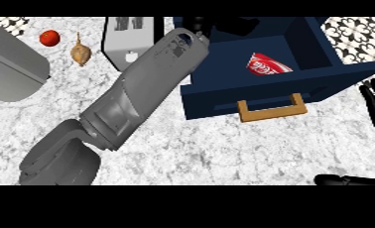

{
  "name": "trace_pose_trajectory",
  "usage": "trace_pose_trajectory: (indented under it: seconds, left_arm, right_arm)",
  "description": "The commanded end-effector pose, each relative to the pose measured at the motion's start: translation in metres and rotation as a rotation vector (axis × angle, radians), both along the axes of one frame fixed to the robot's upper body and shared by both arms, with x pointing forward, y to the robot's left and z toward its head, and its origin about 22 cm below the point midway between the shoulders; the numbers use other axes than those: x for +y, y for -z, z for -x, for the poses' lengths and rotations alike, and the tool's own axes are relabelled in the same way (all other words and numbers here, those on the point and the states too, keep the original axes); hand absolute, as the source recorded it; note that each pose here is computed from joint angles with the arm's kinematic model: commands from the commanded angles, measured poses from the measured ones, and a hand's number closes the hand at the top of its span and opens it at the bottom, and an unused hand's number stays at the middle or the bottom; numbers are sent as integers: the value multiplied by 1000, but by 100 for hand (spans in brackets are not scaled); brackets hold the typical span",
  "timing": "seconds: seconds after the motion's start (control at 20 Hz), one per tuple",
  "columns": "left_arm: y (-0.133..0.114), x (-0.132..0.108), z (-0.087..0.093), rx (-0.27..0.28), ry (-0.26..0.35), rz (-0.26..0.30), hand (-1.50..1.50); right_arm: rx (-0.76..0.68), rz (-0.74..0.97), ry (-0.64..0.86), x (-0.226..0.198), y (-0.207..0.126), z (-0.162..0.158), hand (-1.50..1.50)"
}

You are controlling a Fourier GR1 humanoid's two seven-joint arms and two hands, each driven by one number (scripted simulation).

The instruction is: Pick up the can, place it into the drawer and close the drawer

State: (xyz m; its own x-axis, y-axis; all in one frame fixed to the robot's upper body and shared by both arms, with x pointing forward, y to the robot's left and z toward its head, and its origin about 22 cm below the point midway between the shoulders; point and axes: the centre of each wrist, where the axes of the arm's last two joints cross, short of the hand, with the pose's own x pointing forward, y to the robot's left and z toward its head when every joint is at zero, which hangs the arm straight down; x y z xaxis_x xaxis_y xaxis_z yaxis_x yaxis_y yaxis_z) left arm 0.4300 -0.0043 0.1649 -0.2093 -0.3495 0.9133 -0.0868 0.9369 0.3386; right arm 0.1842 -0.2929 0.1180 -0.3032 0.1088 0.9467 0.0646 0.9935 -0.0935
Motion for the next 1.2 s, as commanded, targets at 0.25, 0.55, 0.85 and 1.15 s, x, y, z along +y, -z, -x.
trace_pose_trajectory:
  seconds: [0.25, 0.55, 0.85, 1.15]
  left_arm:
    - [2, 1, -1, 0, -63, 32, -150]
    - [6, 1, 1, 8, -86, 88, -150]
    - [-6, -5, 4, 20, -33, 154, -150]
    - [-17, -13, 8, -23, -38, 203, -150]
  right_arm:
    - [-36, 12, -2, 5, -5, -3, -150]
    - [-127, 238, 7, 2, -19, 10, -150]
    - [-178, 406, 16, 8, -36, 9, -150]
    - [-216, 595, 37, 24, -36, -6, -150]
